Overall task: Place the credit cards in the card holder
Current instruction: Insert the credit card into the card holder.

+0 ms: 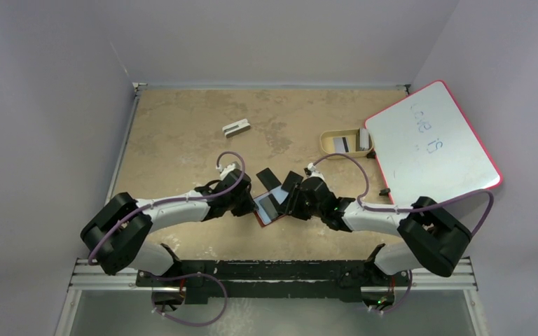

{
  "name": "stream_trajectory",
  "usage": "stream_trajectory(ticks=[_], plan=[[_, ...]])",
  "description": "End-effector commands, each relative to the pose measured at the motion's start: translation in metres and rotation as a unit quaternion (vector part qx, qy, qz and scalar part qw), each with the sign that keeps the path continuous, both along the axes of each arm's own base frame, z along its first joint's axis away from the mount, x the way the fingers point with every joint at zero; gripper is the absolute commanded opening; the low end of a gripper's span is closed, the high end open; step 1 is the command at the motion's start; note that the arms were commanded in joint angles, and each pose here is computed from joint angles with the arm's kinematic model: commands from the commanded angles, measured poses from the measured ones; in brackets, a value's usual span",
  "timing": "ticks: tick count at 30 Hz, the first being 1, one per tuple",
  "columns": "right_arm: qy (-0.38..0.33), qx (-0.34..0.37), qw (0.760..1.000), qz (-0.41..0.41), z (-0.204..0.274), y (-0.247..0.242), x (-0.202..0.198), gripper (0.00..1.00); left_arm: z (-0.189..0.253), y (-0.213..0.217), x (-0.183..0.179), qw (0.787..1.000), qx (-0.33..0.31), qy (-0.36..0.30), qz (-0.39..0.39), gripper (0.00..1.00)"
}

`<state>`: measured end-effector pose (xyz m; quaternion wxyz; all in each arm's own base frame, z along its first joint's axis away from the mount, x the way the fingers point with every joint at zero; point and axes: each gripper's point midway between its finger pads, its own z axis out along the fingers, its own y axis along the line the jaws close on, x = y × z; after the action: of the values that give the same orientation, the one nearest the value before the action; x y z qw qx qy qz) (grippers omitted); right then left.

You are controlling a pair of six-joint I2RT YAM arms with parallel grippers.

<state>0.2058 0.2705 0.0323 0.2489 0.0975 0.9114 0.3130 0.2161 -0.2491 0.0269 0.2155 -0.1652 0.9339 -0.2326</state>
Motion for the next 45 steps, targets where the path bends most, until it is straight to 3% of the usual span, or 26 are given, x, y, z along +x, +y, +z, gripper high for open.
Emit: stream_trajectory(ticks=[1, 15, 29, 36, 45], plan=[[-0.008, 0.022, 1.0, 0.004, 0.005, 0.009, 0.002, 0.42, 0.0, -0.002, 0.004, 1.0, -0.002, -0.016, -0.006, 0.13], [-0.02, 0.038, 0.999, 0.033, 0.007, 0.022, 0.004, 0.26, 0.0, -0.009, 0.003, 1.0, -0.02, -0.013, -0.014, 0.13], [-0.009, 0.062, 0.997, 0.051, 0.007, 0.035, -0.003, 0.22, 0.002, -0.018, -0.009, 0.997, -0.072, 0.004, -0.011, 0.13], [0.011, 0.03, 0.995, 0.092, 0.009, 0.028, -0.019, 0.32, 0.003, -0.013, -0.012, 0.998, -0.067, 0.008, -0.006, 0.13], [-0.051, 0.0, 0.995, 0.085, 0.035, 0.017, 0.0, 0.44, 0.009, -0.012, -0.013, 0.997, -0.073, 0.005, -0.003, 0.13]])
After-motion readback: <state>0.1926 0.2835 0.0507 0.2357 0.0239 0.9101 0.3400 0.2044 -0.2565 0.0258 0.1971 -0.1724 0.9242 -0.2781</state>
